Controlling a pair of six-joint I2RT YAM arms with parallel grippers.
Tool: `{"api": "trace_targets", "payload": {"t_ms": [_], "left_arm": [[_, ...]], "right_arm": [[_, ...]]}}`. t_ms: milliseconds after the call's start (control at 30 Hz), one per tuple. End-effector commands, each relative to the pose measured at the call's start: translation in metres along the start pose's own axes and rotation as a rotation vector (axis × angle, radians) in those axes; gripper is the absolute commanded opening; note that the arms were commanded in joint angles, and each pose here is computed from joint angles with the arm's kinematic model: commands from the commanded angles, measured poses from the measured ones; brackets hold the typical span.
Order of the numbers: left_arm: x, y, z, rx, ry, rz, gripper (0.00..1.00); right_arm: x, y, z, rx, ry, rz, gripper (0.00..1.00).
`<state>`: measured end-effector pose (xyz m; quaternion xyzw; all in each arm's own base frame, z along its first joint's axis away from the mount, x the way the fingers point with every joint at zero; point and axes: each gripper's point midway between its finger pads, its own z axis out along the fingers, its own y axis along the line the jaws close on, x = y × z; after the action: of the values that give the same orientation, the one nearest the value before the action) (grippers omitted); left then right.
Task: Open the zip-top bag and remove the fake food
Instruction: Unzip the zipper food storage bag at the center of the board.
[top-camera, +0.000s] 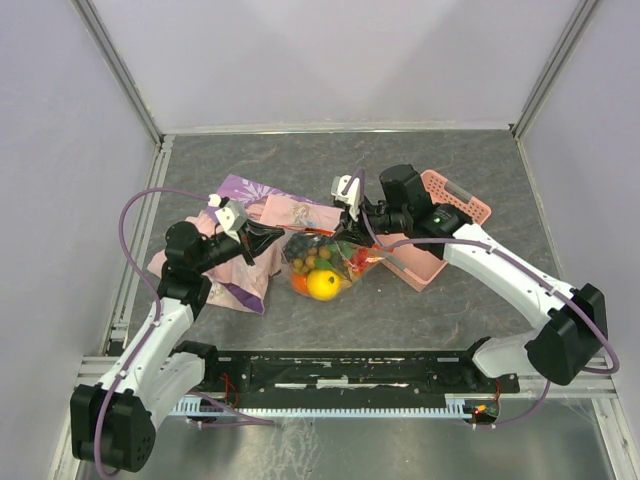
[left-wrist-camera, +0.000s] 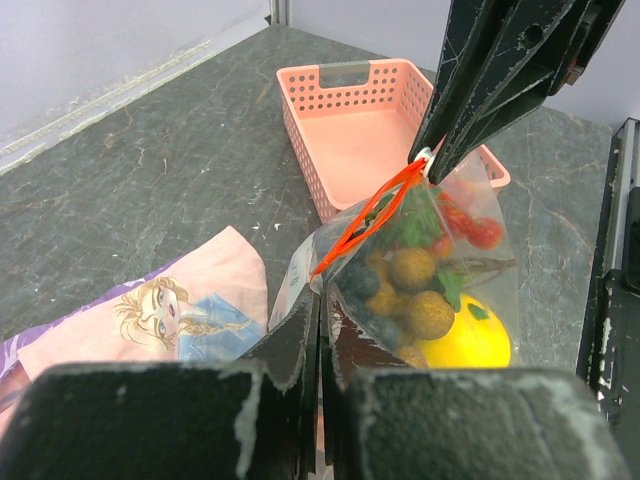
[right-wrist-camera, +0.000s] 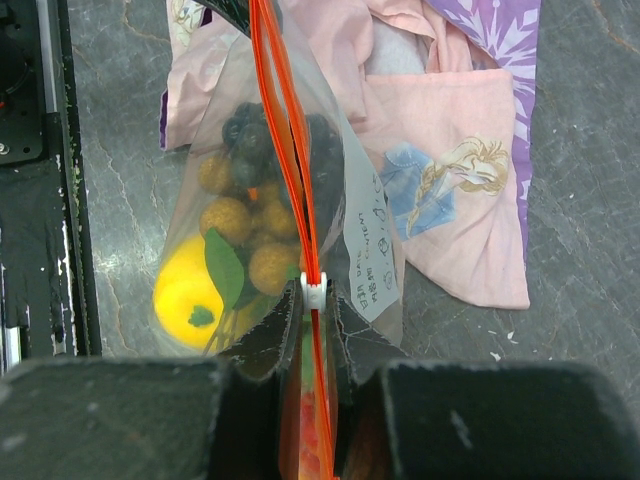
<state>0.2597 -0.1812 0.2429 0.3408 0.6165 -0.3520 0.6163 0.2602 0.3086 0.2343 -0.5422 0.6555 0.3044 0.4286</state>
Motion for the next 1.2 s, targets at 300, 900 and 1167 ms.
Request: {"api": "trace_targets", "payload": {"t_ms": [300,900,1167], "left_arm": [[-0.013,0.007,-0.002,-0.029,-0.046,0.015,0.03],[-0.01,0.014,-0.004,-0.058,-0.041,-0.001,0.03],[-0.008,0.019,-0.004,-0.082,-0.035,-0.015,0.03]], "right_arm": [[-0.004,-0.008,-0.023,0.087,-0.026,-0.006,0.02],[0.018,-0.012,-0.033,0.148,0.042,0.031,0.02],[0.033,-0.015,-0.041,0.209,0.086,0.076,0.02]]}}
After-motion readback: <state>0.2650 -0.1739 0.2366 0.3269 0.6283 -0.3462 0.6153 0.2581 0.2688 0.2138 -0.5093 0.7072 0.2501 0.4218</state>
